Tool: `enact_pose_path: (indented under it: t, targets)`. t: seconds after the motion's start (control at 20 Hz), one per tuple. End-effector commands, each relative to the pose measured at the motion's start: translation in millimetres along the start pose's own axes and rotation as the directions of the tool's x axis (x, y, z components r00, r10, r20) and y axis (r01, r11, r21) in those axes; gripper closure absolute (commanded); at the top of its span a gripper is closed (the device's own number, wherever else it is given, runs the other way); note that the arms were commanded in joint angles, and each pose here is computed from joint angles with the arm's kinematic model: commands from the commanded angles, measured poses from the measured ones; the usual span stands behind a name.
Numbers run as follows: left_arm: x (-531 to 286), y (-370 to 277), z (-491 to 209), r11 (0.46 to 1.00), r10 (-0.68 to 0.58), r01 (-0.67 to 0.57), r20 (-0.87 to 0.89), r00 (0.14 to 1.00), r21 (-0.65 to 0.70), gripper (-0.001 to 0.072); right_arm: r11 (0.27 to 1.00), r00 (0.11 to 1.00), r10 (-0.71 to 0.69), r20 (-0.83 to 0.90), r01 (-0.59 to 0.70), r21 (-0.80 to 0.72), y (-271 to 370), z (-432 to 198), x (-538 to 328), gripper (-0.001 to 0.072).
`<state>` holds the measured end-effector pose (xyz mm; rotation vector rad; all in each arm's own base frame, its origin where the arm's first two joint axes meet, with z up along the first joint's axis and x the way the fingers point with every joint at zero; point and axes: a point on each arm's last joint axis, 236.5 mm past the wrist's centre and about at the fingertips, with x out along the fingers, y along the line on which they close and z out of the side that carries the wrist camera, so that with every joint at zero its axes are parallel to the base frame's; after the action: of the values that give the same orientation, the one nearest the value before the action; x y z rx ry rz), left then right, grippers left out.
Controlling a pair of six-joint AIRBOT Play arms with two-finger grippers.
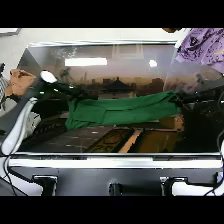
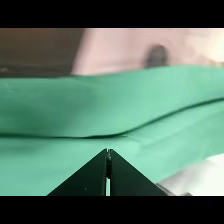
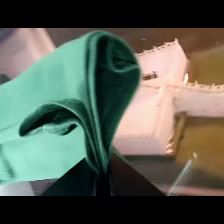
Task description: Fold the clothes and pants, and hang the long-sleeved shirts on hangers.
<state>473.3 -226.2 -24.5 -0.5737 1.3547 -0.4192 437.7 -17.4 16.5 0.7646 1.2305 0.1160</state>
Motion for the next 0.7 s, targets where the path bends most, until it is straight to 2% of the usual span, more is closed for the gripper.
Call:
enact_pose_path:
  t: [0.0, 0.3, 0.45, 0.65]
  targets:
    - [73.2, -78.6, -37.8, 0.991, -0.13, 0.129, -0.029, 0.991, -0.037, 0.0687, 1.0, 0.996, -0.01, 0.084, 0.011, -0.007, 26.9, -1.8, -47.4, 0.0686]
    - [174.2, -178.8, -120.8, 0.954, -0.295, 0.288, -0.101, 0.95, -0.081, 0.0688, 0.985, 0.979, -0.16, 0.128, 0.151, 0.084, 24.0, -17.5, -104.4, 0.0686]
    - [206.0, -211.5, -148.6, 0.935, -0.352, 0.339, -0.147, 0.924, -0.105, 0.0687, 0.983, 0.973, -0.172, 0.156, 0.16, 0.087, 32.3, -19.9, -123.6, 0.0686]
    - [237.2, -233.7, -173.4, 0.923, -0.374, 0.347, -0.178, 0.91, -0.165, 0.0688, 0.985, 0.966, -0.163, 0.2, 0.149, 0.087, 42.7, -20.8, -139.8, 0.0686]
